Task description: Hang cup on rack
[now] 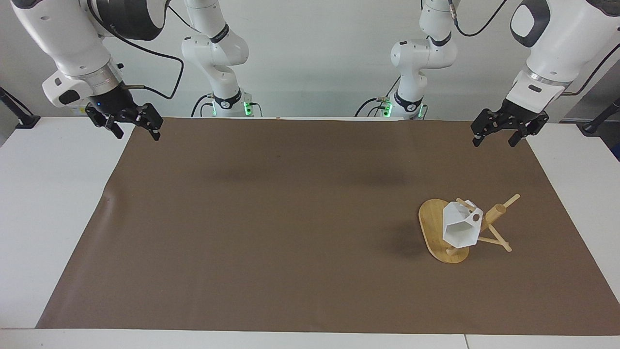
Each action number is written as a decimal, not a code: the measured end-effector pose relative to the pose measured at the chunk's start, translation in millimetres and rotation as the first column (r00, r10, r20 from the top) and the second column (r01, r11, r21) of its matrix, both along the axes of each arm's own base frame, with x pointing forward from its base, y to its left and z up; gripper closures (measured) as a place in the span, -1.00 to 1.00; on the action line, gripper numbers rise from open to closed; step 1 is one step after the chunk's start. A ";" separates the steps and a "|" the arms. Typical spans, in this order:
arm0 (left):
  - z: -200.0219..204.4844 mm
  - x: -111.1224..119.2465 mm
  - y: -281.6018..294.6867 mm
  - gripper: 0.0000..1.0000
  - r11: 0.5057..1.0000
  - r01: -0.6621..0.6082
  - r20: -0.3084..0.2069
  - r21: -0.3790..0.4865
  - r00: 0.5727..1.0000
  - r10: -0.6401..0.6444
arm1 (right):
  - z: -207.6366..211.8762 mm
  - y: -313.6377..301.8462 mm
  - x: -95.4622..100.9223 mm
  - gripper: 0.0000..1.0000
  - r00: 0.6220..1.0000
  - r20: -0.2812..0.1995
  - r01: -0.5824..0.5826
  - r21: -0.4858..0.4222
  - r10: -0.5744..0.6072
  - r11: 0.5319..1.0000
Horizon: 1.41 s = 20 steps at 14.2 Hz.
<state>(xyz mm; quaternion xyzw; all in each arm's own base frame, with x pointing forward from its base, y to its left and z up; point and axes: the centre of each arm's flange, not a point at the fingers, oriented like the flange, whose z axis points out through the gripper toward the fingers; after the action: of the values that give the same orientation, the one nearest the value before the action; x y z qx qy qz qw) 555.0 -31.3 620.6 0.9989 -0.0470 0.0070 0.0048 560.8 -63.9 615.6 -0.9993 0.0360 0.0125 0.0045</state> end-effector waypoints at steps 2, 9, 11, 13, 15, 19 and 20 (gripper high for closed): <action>2.2 -2.5 0.8 -1.00 1.000 0.012 -0.012 0.003 1.000 -0.012 | 0.0 0.0 0.0 -1.00 1.000 0.000 0.000 0.000 0.000 1.000; 15.5 -18.3 -0.2 -1.00 1.000 0.022 -0.043 0.004 0.999 -0.022 | 0.0 0.0 0.0 -1.00 1.000 0.000 0.000 0.000 0.000 1.000; 18.2 -21.4 -2.0 -1.00 1.000 0.026 -0.046 0.004 0.999 -0.026 | 0.0 0.0 0.0 -1.00 1.000 0.000 0.000 0.000 0.000 1.000; 18.1 -22.0 -5.3 -1.00 0.999 0.032 -0.048 0.004 0.998 -0.032 | 0.0 0.0 0.0 -1.00 1.000 0.000 0.000 0.000 0.000 1.000; 18.1 -22.1 -6.4 -1.00 0.999 0.034 -0.048 0.004 0.998 -0.034 | 0.0 0.0 0.0 -1.00 1.000 0.000 0.000 0.000 0.000 1.000; 18.1 -21.7 -0.7 -1.00 1.000 0.024 -0.048 0.004 0.999 -0.024 | 0.0 0.0 0.0 -1.00 1.000 0.000 0.000 0.000 0.000 1.000; 18.1 -21.7 0.4 -1.00 1.000 0.022 -0.048 0.004 0.999 -0.022 | 0.0 0.0 0.0 -1.00 1.000 0.000 0.000 0.000 0.000 1.000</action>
<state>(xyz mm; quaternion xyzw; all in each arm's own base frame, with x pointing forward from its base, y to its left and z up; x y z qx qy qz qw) 533.4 -31.0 638.7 0.9982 -0.0578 -0.0172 0.0037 560.8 -63.9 615.6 -0.9993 0.0360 0.0125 0.0045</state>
